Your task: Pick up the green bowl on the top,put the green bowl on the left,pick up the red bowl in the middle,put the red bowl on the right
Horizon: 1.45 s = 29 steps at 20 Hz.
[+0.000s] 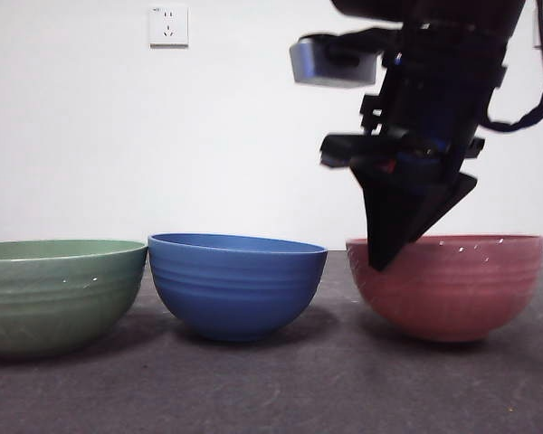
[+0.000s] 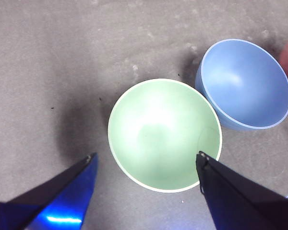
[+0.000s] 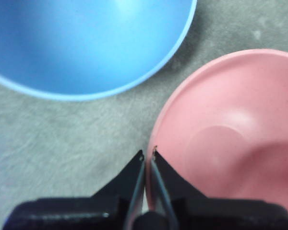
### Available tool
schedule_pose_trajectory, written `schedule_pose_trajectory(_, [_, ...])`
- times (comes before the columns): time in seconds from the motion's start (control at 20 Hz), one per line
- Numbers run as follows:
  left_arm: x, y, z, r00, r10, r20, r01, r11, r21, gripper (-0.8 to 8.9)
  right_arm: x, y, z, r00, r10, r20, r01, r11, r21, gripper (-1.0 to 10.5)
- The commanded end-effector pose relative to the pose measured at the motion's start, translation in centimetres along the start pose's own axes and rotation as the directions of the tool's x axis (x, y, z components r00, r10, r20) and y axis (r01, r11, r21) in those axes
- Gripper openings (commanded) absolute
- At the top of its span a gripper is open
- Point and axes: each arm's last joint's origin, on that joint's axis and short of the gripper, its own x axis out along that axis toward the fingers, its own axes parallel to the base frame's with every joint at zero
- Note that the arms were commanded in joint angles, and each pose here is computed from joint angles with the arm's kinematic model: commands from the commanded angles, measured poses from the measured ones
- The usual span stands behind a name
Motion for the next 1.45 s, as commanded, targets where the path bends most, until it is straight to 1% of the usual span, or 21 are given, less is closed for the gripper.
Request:
schedule_pose_trajectory(0.05, [0.1,0.0,0.0,1.000,-0.002,0.000,0.002,1.000,0.010,3.45,1.0,0.1,0.0,1.000,0.001,-0.010,-0.001,1.000,0.006,-0.1])
schedule_pose_trajectory(0.2, [0.1,0.0,0.0,1.000,-0.002,0.001,0.002,1.000,0.010,3.45,1.2,0.2,0.1,1.000,0.001,-0.006,-0.001,1.000,0.009,0.3])
schedule_pose_trajectory(0.3, [0.1,0.0,0.0,1.000,-0.003,0.001,0.003,1.000,0.010,3.45,1.2,0.1,0.1,1.000,-0.002,-0.004,0.002,0.999,0.035,2.1])
schedule_pose_trajectory(0.35, [0.1,0.0,0.0,1.000,-0.003,0.002,0.003,1.000,0.010,3.45,1.0,0.1,0.1,1.000,-0.006,0.002,0.006,0.999,0.044,2.6])
schedule_pose_trajectory(0.45, [0.1,0.0,0.0,1.000,-0.002,0.007,0.002,1.000,0.011,3.45,-0.3,-0.3,0.3,0.998,-0.013,0.057,0.010,0.998,0.054,2.6])
schedule_pose_trajectory(0.55, [0.1,0.0,0.2,1.000,-0.001,0.022,0.001,1.000,0.015,3.44,-2.9,-0.7,0.7,0.983,-0.023,0.184,0.009,0.997,0.075,2.5])
schedule_pose_trajectory(0.65, [0.1,0.0,0.5,0.998,-0.001,0.057,0.000,1.000,0.024,3.42,-6.6,-1.8,0.8,0.934,-0.056,0.353,0.014,0.993,0.120,2.5])
schedule_pose_trajectory(0.7, [0.0,0.0,0.8,0.996,-0.001,0.086,-0.001,1.000,0.029,3.33,-8.6,-2.5,0.6,0.894,-0.082,0.440,0.017,0.989,0.149,2.4])
schedule_pose_trajectory(0.75, [-0.1,0.0,1.0,0.994,-0.003,0.113,-0.001,0.999,0.035,2.59,-10.3,-3.1,0.3,0.858,-0.108,0.502,0.022,0.985,0.174,1.9])
schedule_pose_trajectory(0.8, [-0.4,0.0,1.2,0.988,-0.008,0.155,0.001,0.999,0.045,1.21,-12.2,-4.0,-0.3,0.815,-0.148,0.561,0.035,0.978,0.206,0.9])
schedule_pose_trajectory(0.85, [-0.7,-0.2,1.4,0.981,-0.024,0.193,0.013,0.998,0.058,-0.08,-13.5,-4.8,-1.0,0.783,-0.185,0.594,0.050,0.971,0.236,0.2])
schedule_pose_trajectory(0.9, [-1.2,-0.3,1.6,0.969,-0.032,0.244,0.016,0.998,0.068,-0.08,-15.0,-5.6,-1.9,0.749,-0.232,0.621,0.070,0.959,0.274,-0.2])
schedule_pose_trajectory(1.0, [-2.2,-0.5,1.8,0.942,-0.033,0.333,0.004,0.996,0.089,-0.08,-17.1,-6.8,-3.6,0.695,-0.312,0.648,0.093,0.932,0.350,-0.2])
schedule_pose_trajectory(1.1, [-3.2,-0.7,1.4,0.910,-0.009,0.415,-0.033,0.995,0.095,-0.08,-18.2,-7.3,-5.6,0.651,-0.379,0.658,0.117,0.906,0.407,-0.2])
schedule_pose_trajectory(1.15, [-3.6,-0.8,0.9,0.894,0.006,0.447,-0.051,0.995,0.088,-0.08,-18.1,-7.3,-6.6,0.641,-0.395,0.658,0.122,0.899,0.421,-0.2])
schedule_pose_trajectory(1.2, [-3.8,-0.8,0.2,0.876,0.017,0.482,-0.064,0.994,0.083,-0.08,-17.7,-7.1,-7.7,0.636,-0.395,0.663,0.110,0.897,0.429,-0.2])
schedule_pose_trajectory(1.25, [-3.8,-0.9,-0.6,0.863,0.025,0.504,-0.075,0.994,0.078,-0.08,-17.2,-6.8,-8.6,0.628,-0.402,0.666,0.097,0.890,0.446,-0.2])
schedule_pose_trajectory(1.35, [-3.3,-0.9,-2.5,0.845,0.028,0.535,-0.073,0.995,0.063,-0.08,-15.8,-6.2,-10.4,0.589,-0.420,0.691,0.074,0.879,0.472,-0.2])
schedule_pose_trajectory(1.4, [-2.9,-0.8,-3.6,0.836,0.027,0.548,-0.073,0.995,0.063,-0.08,-15.1,-5.8,-11.3,0.567,-0.425,0.706,0.044,0.871,0.489,-0.2])
schedule_pose_trajectory(1.45, [-2.5,-0.8,-4.6,0.825,0.022,0.564,-0.072,0.995,0.068,-0.08,-14.5,-5.6,-11.9,0.554,-0.428,0.714,0.023,0.866,0.500,-0.2])
